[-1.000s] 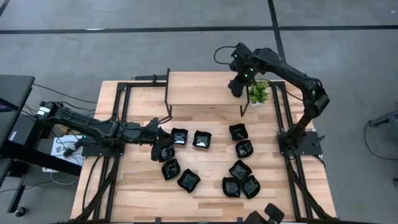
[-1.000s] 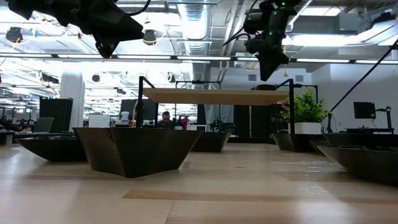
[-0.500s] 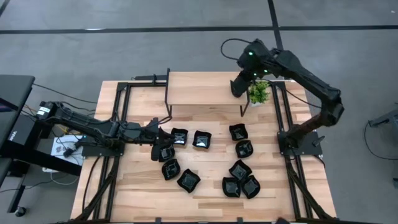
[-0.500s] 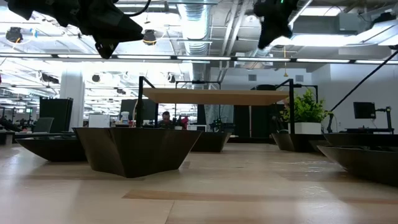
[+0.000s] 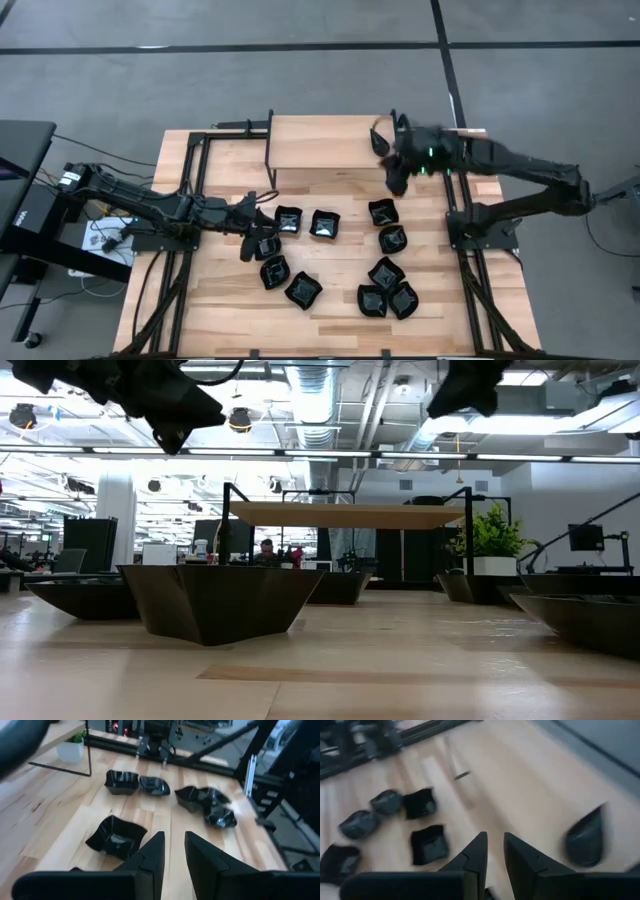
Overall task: Pick & Place Mini shaped plates
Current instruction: Put the black distorted square plate on the shelf
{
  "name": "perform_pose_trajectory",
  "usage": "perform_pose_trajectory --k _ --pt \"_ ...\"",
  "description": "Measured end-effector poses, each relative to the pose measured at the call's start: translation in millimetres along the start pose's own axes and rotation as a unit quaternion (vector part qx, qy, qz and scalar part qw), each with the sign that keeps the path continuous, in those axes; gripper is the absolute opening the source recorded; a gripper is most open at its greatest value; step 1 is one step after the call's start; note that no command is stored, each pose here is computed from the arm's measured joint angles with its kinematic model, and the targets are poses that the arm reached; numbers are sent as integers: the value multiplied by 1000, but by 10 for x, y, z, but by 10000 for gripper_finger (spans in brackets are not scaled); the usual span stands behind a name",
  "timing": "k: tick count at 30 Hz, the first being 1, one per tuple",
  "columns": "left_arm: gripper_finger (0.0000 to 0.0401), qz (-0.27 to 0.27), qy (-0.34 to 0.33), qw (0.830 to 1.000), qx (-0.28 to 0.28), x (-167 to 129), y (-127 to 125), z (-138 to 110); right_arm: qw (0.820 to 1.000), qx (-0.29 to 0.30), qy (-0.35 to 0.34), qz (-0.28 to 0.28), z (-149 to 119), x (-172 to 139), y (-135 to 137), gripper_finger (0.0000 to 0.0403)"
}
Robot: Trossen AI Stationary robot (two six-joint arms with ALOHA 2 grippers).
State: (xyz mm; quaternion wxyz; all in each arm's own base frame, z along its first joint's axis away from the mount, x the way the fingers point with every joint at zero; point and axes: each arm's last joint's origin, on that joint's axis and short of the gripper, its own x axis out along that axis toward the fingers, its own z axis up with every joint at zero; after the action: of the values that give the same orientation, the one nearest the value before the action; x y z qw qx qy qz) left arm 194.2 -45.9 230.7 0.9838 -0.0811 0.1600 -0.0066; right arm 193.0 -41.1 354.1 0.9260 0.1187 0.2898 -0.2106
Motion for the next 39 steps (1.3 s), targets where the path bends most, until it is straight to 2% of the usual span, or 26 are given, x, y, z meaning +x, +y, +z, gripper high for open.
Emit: perform_pose_trajectory --k 8,16,22,27,32,39 --pt "76 13 52 998 16 -6 26 -102 994 70 81 -24 -801 249 271 59" --pt "76 13 54 998 17 -6 27 -105 979 118 160 -47 -1264 419 415 59" --pt "76 13 54 998 12 -5 27 -106 972 130 187 -66 -1391 529 490 59" --pt "76 13 53 998 11 -5 27 -105 962 164 197 -92 -1428 610 499 59" --pt "76 13 53 998 11 -5 27 -105 945 220 201 -135 -1420 653 396 59" --pt "76 14 53 998 11 -5 27 -105 929 237 217 -183 -1387 682 186 65"
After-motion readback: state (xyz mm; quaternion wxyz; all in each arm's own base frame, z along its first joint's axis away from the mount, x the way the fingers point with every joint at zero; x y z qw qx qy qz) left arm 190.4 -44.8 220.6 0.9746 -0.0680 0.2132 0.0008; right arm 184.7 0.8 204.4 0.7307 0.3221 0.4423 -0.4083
